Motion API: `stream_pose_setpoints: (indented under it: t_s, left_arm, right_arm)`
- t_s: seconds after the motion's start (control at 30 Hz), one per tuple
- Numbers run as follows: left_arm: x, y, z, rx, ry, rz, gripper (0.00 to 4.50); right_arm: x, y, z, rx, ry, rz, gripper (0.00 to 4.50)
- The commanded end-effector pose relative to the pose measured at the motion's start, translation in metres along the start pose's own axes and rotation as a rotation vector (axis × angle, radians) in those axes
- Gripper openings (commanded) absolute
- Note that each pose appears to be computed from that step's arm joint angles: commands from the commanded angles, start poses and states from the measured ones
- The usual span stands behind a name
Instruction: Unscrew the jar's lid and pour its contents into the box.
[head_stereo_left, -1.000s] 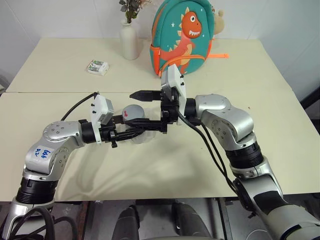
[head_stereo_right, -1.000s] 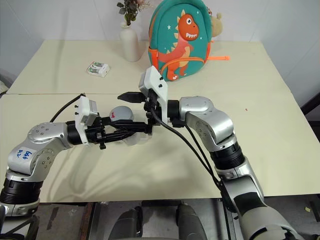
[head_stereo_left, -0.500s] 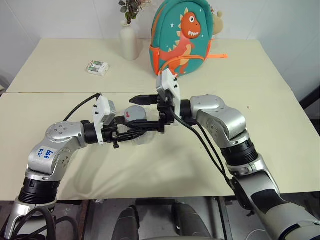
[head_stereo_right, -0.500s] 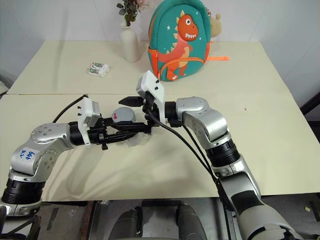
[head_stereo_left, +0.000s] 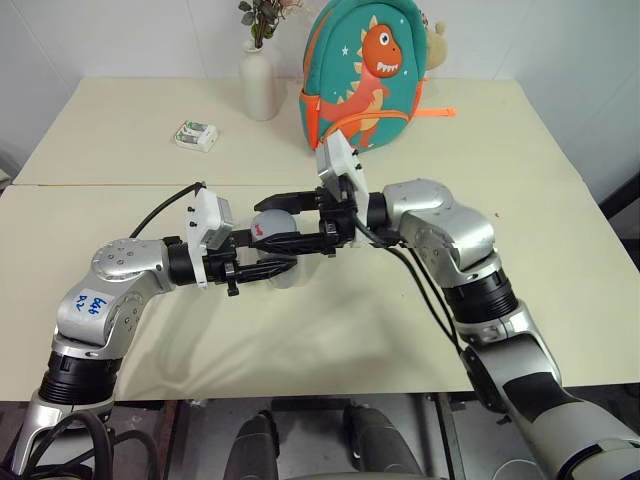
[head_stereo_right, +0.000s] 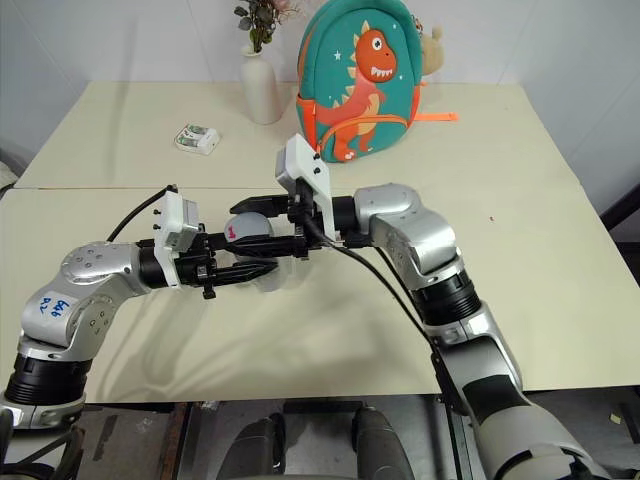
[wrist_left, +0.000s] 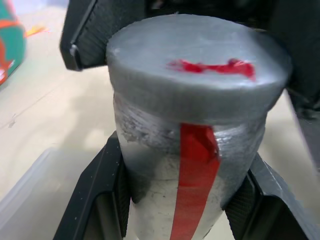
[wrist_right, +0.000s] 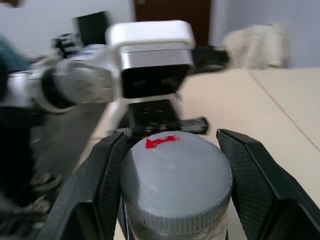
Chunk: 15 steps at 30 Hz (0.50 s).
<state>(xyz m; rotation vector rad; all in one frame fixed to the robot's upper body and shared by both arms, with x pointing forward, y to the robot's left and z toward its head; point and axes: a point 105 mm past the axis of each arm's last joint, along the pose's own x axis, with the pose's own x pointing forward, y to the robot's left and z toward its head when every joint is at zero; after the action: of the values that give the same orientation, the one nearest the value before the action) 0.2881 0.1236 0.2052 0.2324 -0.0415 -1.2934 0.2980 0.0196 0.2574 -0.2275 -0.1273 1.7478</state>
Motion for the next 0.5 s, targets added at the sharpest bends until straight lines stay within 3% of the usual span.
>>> stream_pose_setpoints:
  t_s: [0.03,0.2,0.5]
  left_arm:
    - [0.001,-0.018,0.008,0.013,-0.031,-0.136,2.0]
    - [0.006,-0.028,0.011,0.022,-0.051,-0.238,2.0]
    - [0.009,-0.025,0.017,0.042,-0.091,-0.198,2.0]
  right_arm:
    - [-0.007,0.017,0.022,-0.069,-0.024,0.203,2.56]
    - [-0.013,0.019,0.022,-0.061,0.016,0.331,2.56]
    - [-0.013,0.013,0.023,-0.071,0.01,0.347,2.56]
